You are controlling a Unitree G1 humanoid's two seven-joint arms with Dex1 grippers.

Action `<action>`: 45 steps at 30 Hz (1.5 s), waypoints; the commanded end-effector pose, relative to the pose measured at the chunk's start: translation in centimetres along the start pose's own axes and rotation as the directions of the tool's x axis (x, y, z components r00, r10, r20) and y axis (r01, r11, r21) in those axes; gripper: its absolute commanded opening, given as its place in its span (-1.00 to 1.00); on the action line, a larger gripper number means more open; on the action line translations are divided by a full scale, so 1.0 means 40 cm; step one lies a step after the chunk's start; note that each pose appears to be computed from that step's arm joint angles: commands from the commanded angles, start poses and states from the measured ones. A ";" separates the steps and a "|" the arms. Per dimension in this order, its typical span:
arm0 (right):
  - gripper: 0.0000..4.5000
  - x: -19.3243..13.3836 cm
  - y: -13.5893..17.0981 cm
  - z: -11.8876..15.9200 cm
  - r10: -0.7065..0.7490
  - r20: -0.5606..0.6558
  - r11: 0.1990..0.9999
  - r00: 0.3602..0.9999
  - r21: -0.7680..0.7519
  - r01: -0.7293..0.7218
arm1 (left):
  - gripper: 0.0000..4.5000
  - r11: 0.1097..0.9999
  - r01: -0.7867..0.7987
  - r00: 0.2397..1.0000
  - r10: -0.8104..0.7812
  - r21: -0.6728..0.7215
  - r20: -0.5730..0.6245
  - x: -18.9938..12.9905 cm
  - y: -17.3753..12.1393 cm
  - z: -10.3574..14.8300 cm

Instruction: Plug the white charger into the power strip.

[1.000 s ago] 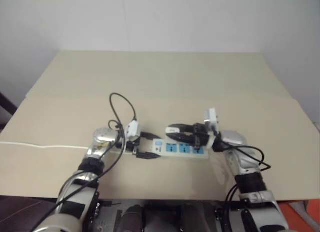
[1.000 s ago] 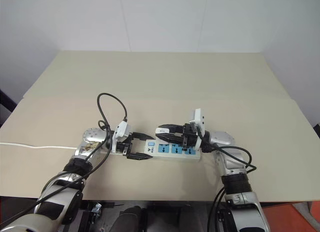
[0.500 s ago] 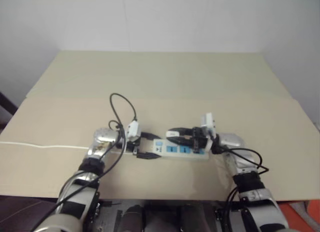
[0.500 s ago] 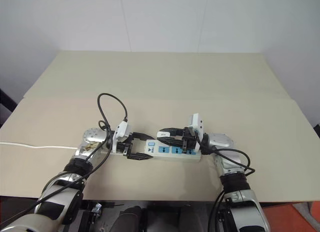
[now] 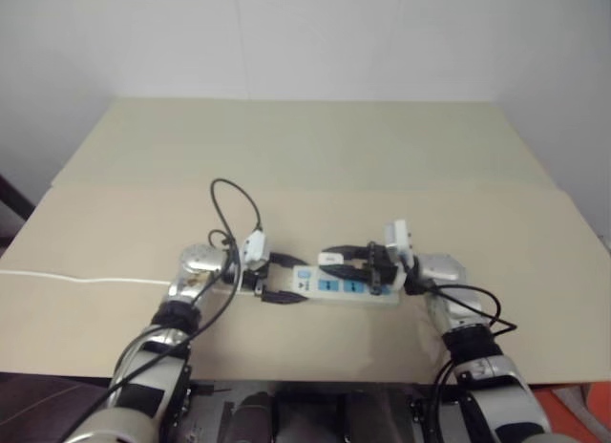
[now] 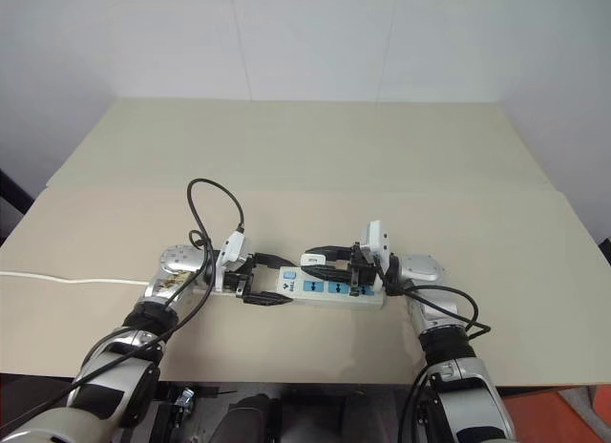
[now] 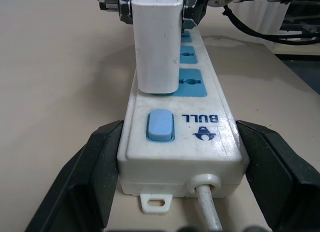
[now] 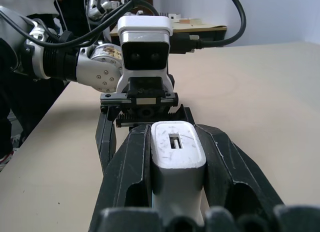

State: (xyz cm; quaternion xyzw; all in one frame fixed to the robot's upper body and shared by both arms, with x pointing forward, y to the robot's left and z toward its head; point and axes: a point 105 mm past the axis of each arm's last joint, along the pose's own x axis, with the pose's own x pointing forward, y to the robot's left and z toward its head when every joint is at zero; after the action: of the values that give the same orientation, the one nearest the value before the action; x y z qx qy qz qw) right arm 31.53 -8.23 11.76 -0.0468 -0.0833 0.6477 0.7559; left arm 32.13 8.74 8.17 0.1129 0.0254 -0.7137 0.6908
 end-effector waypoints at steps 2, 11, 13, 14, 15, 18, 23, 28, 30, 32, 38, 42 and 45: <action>-0.49 -0.012 0.019 -0.057 0.015 -0.069 0.998 0.997 0.058 -0.011 | 0.62 1.000 -0.003 1.000 0.002 0.030 0.015 -0.007 0.006 0.019; -0.49 -0.010 0.036 -0.100 -0.017 -0.103 0.998 0.995 0.059 0.024 | 0.62 1.000 -0.007 1.000 0.006 0.027 0.019 -0.006 0.007 0.021; -0.49 -0.010 0.035 -0.102 -0.023 -0.108 0.997 0.994 0.072 0.031 | 0.62 1.000 -0.007 1.000 0.007 0.027 0.019 -0.007 0.007 0.021; -0.49 -0.010 0.033 -0.100 -0.029 -0.104 0.997 0.994 0.070 0.037 | 0.62 1.000 -0.007 1.000 0.007 0.026 0.020 -0.007 0.007 0.021; -0.49 -0.010 0.032 -0.097 -0.022 -0.097 0.995 0.995 0.091 0.031 | 0.62 1.000 -0.007 1.000 0.006 0.026 0.020 -0.008 0.007 0.021; -0.49 -0.011 0.020 -0.090 -0.045 -0.093 0.995 0.995 0.085 0.053 | 0.62 1.000 -0.005 1.000 0.004 0.024 0.016 -0.008 0.006 0.018; -0.34 -0.024 0.022 -0.085 -0.025 -0.115 0.996 0.993 0.082 0.035 | 0.62 1.000 -0.003 1.000 0.003 0.023 0.010 -0.006 0.006 0.016; 0.33 -0.024 0.023 -0.081 -0.030 -0.100 0.997 0.995 0.070 0.037 | 0.62 1.000 0.000 1.000 0.000 0.019 0.007 -0.006 0.006 0.015; 0.66 -0.026 0.022 -0.080 -0.035 -0.105 0.997 0.994 0.066 0.042 | 0.62 1.000 -0.005 1.000 0.005 0.021 0.005 -0.008 0.007 0.013; 0.96 -0.030 0.021 -0.078 -0.038 -0.108 0.998 0.993 0.053 0.044 | 0.62 1.000 -0.008 1.000 0.008 0.021 0.004 -0.009 0.007 0.012; 0.99 -0.049 0.016 -0.053 -0.068 -0.095 0.997 0.993 -0.043 0.064 | 0.62 1.000 -0.024 0.999 0.024 0.017 0.032 -0.019 0.013 0.025; 0.99 -0.083 0.013 -0.009 -0.090 -0.097 0.993 0.991 -0.083 0.082 | 0.62 0.997 -0.067 0.990 0.064 0.028 0.123 -0.061 0.021 0.085; 0.99 -0.117 0.010 0.028 -0.128 -0.104 0.985 0.986 -0.129 0.114 | 0.62 0.998 -0.063 0.990 0.060 0.018 0.125 -0.105 0.005 0.115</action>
State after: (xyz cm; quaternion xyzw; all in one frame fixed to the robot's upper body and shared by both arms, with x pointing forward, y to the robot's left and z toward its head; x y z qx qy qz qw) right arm 30.28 -12.25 10.70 -0.1144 -0.0556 0.6028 0.7877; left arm 32.19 11.37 11.93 0.0819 -0.0099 -0.6955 0.7137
